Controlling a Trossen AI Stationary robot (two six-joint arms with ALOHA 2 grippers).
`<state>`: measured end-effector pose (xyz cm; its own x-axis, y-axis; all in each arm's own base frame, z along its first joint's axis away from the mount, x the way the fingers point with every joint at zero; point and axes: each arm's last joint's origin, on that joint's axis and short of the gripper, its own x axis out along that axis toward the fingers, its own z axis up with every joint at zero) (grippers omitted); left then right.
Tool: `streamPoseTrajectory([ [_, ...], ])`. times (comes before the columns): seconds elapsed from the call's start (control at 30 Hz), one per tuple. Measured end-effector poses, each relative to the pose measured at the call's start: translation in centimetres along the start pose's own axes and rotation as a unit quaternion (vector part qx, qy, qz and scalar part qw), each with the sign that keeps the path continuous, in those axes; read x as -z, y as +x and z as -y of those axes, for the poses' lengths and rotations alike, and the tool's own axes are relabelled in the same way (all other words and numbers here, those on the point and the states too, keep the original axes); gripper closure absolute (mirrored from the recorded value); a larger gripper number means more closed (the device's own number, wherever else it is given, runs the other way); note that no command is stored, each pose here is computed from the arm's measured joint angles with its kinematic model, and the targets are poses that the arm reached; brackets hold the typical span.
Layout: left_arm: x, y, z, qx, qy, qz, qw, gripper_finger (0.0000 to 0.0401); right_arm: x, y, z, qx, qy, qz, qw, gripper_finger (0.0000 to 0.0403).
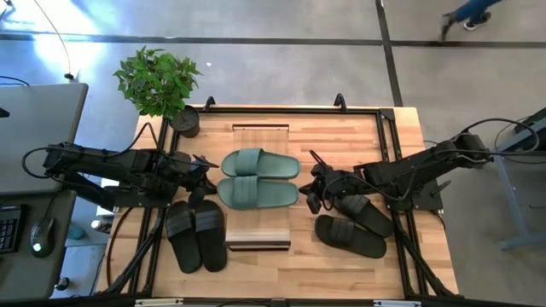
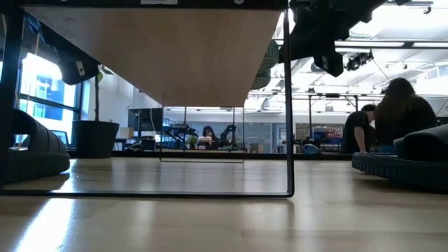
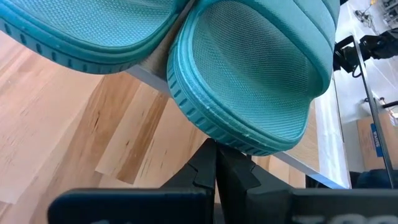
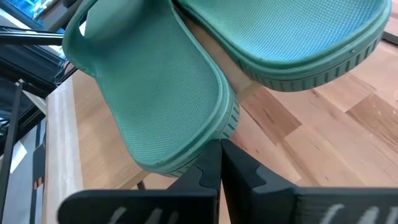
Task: Pick and place slides into the shelf
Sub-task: Adjust the green slippers on the shelf, then put the black slipper under the shelf
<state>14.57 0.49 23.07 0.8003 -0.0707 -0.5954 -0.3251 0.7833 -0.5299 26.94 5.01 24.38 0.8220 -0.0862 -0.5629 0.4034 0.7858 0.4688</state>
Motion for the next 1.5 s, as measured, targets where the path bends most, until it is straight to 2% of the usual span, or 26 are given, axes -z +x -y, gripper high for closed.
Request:
streamPoseTrajectory([
  [0.23, 0.0, 0.0, 0.0, 0.001, -0.004, -0.002, 1.0, 0.0401, -0.1, -0.3, 0.1, 0.01, 0.0, 0.007, 1.0, 0.0403],
  [0.53, 0.2, -0.1, 0.0, 0.011, -0.005, -0.014, 1.0, 0.0399, -0.4, -2.4, 0.7, 0.033, 0.004, 0.007, 0.999, 0.0403],
  [0.83, 0.6, -0.1, -0.3, -0.007, -0.018, -0.033, 0.999, 0.0359, -0.9, -5.3, 1.2, 0.029, 0.013, 0.013, 0.999, 0.0403],
  [1.2, 0.9, -1.8, -0.3, 0.009, -0.038, -0.014, 0.999, 0.0281, -0.6, -9.5, 2.4, 0.009, 0.118, -0.032, 0.992, 0.0396],
  [1.5, 1.2, -3.6, -0.3, 0.035, -0.048, 0.027, 0.998, 0.0262, 1.3, -13.6, 3.4, 0.017, 0.232, -0.082, 0.969, 0.0323],
])
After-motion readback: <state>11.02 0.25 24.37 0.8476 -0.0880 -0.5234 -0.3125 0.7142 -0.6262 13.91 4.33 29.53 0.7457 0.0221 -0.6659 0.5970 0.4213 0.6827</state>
